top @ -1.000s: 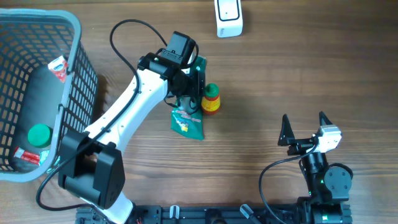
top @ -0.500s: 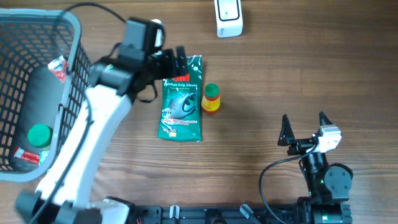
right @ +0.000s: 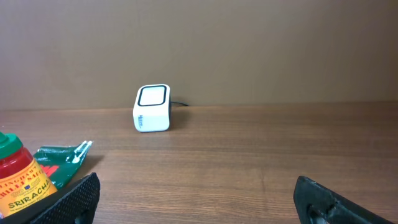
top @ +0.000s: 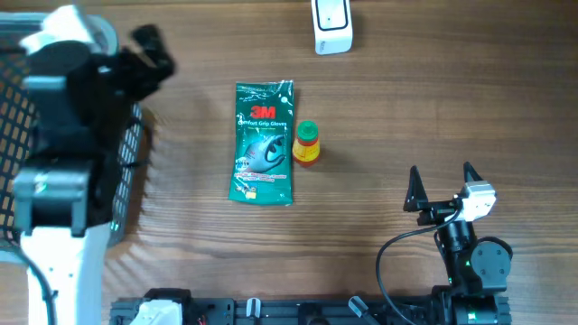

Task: Scan the item barcode
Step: 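Reach the left gripper back into the basket toward the green-capped jar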

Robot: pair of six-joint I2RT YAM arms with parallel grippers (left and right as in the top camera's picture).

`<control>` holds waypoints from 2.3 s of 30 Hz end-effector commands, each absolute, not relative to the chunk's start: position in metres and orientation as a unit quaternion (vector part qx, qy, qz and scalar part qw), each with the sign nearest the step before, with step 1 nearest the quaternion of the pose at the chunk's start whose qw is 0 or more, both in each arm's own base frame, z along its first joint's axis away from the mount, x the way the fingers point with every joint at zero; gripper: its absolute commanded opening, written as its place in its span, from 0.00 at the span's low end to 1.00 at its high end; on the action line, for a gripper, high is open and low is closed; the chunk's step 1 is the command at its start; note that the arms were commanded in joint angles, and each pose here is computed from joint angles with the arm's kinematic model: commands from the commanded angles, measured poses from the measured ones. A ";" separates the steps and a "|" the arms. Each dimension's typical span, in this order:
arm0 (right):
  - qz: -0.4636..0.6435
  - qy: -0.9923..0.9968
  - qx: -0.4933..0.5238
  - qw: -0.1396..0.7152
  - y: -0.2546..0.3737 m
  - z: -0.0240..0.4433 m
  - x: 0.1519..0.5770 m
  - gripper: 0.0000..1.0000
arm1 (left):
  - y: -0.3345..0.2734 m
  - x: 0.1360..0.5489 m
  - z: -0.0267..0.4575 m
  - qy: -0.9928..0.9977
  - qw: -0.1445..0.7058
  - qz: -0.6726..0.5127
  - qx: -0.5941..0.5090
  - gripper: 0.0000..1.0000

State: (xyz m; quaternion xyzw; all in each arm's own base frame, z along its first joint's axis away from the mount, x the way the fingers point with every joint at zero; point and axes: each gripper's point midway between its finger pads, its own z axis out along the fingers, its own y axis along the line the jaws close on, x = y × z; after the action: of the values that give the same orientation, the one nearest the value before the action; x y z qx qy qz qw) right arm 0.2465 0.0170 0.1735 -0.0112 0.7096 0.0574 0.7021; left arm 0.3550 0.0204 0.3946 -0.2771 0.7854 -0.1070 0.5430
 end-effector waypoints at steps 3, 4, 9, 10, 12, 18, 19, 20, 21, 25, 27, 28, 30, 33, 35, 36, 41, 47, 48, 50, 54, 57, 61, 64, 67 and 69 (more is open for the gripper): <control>0.053 0.709 -0.014 0.703 0.017 0.174 0.247 1.00 | 0.101 0.334 0.379 0.706 0.518 -0.075 -0.476 1.00; 0.053 0.709 -0.014 0.703 0.017 0.174 0.247 1.00 | 0.112 0.330 0.372 0.697 0.507 -0.069 -0.502 1.00; 0.053 0.709 -0.014 0.703 0.017 0.174 0.247 1.00 | 0.159 0.309 0.328 0.695 0.434 -0.002 -0.572 1.00; 0.053 0.709 -0.014 0.703 0.017 0.174 0.247 1.00 | 0.164 0.304 0.320 0.699 0.421 0.011 -0.578 1.00; 0.053 0.709 -0.014 0.703 0.017 0.174 0.247 1.00 | 0.176 0.294 0.302 0.722 0.384 0.051 -0.574 1.00; 0.053 0.709 -0.014 0.703 0.017 0.174 0.247 1.00 | 0.195 0.279 0.253 0.812 0.271 0.126 -0.502 1.00; 0.053 0.709 -0.014 0.703 0.017 0.174 0.247 1.00 | 0.197 0.279 0.247 0.824 0.257 0.133 -0.487 1.00; 0.053 0.709 -0.014 0.703 0.017 0.174 0.247 1.00 | 0.198 0.279 0.242 0.833 0.247 0.138 -0.476 1.00; 0.053 0.709 -0.014 0.703 0.017 0.174 0.247 1.00 | 0.200 0.279 0.237 0.844 0.235 0.143 -0.461 1.00; 0.053 0.709 -0.014 0.703 0.017 0.174 0.247 1.00 | 0.207 0.283 0.219 0.886 0.193 0.164 -0.388 1.00; 0.053 0.709 -0.014 0.703 0.017 0.174 0.247 1.00 | 0.214 0.282 0.210 0.902 0.172 0.177 -0.355 1.00; 0.053 0.709 -0.014 0.703 0.017 0.174 0.247 1.00 | 0.220 0.280 0.208 0.901 0.165 0.189 -0.354 1.00; 0.053 0.709 -0.014 0.703 0.017 0.174 0.247 1.00 | 0.234 0.273 0.207 0.892 0.155 0.216 -0.366 1.00; 0.053 0.709 -0.014 0.703 0.017 0.174 0.247 1.00 | 0.249 0.263 0.204 0.891 0.141 0.227 -0.366 1.00; 0.053 0.709 -0.014 0.703 0.017 0.174 0.247 1.00 | 0.255 0.256 0.202 0.898 0.130 0.227 -0.353 1.00; 0.053 0.709 -0.014 0.703 0.017 0.174 0.247 1.00 | 0.258 0.251 0.199 0.905 0.121 0.225 -0.340 1.00; 0.053 0.709 -0.014 0.703 0.017 0.174 0.247 0.99 | 0.262 0.232 0.176 0.919 0.092 0.194 -0.331 1.00; 0.053 0.709 -0.014 0.703 0.017 0.174 0.247 1.00 | 0.249 0.244 0.144 0.924 0.133 0.088 -0.347 1.00; 0.053 0.709 -0.014 0.703 0.017 0.174 0.247 0.99 | 0.248 0.245 0.140 0.924 0.137 0.082 -0.347 1.00; 0.053 0.709 -0.014 0.703 0.017 0.174 0.247 1.00 | 0.248 0.246 0.133 0.927 0.137 0.082 -0.340 1.00; 0.053 0.709 -0.014 0.703 0.017 0.174 0.247 1.00 | 0.245 0.242 0.118 0.940 0.126 0.083 -0.306 1.00; 0.053 0.709 -0.014 0.703 0.017 0.174 0.247 1.00 | 0.245 0.243 0.108 0.941 0.131 0.085 -0.302 1.00; 0.053 0.709 -0.014 0.703 0.017 0.174 0.247 1.00 | 0.244 0.242 0.095 0.942 0.125 0.082 -0.300 1.00; 0.053 0.709 -0.014 0.703 0.017 0.174 0.247 1.00 | 0.242 0.239 0.085 0.944 0.113 0.076 -0.301 1.00; 0.053 0.709 -0.014 0.703 0.017 0.174 0.247 1.00 | 0.240 0.238 0.077 0.946 0.100 0.069 -0.301 1.00; 0.053 0.709 -0.014 0.703 0.017 0.174 0.247 1.00 | 0.238 0.236 0.071 0.947 0.093 0.066 -0.301 1.00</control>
State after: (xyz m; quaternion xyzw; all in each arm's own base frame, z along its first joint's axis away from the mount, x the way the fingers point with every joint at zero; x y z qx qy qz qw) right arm 0.2465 0.0170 0.1735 -0.0112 0.7096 0.0574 0.7021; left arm 0.2395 0.2440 0.0875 -0.3102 0.9405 0.0832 0.1111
